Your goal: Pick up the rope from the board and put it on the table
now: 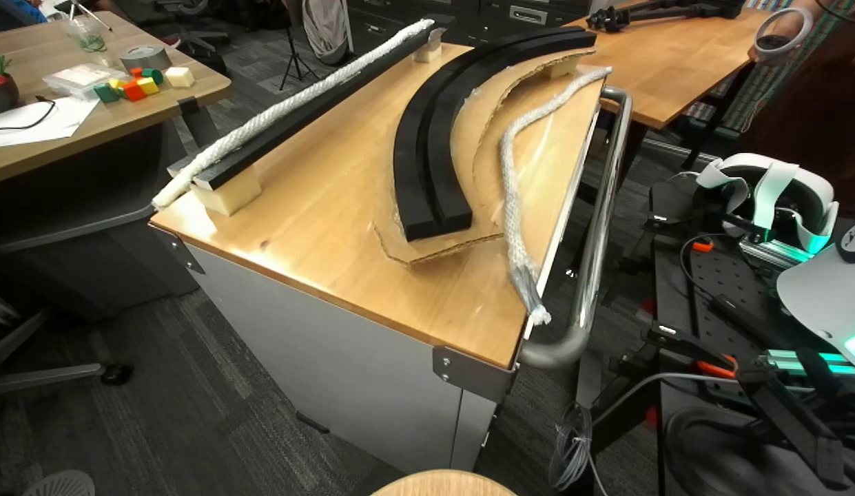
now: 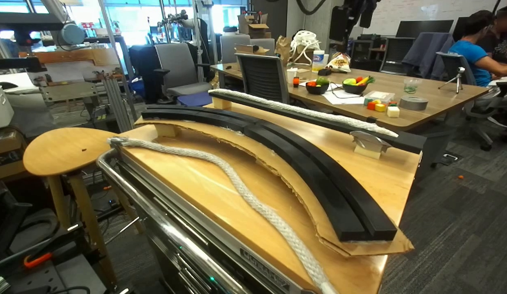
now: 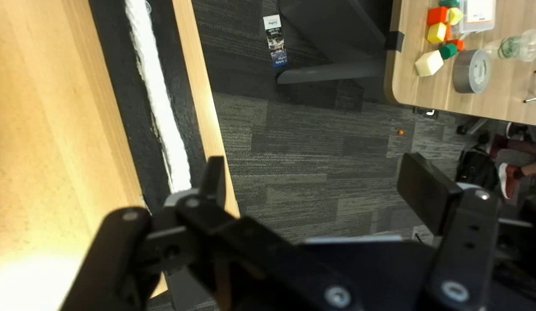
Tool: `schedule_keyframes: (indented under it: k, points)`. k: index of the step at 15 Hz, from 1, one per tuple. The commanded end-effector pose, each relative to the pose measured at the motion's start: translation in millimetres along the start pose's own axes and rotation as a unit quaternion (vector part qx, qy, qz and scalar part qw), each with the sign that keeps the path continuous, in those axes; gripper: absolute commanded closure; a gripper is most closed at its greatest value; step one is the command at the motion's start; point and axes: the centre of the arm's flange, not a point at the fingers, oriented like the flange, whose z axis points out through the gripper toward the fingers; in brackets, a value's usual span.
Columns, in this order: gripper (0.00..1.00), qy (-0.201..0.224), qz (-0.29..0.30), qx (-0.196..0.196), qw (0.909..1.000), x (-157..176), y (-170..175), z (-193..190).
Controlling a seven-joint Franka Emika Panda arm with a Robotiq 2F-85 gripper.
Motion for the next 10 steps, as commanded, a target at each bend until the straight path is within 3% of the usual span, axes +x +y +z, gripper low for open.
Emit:
schedule_keyframes:
  k: [1,10]
  points:
    - [0.0,0.002,0.005,-0.013,0.9999,0,1,4]
    - [0.02,0.059,0.033,-0.06,0.9959,55,12,78]
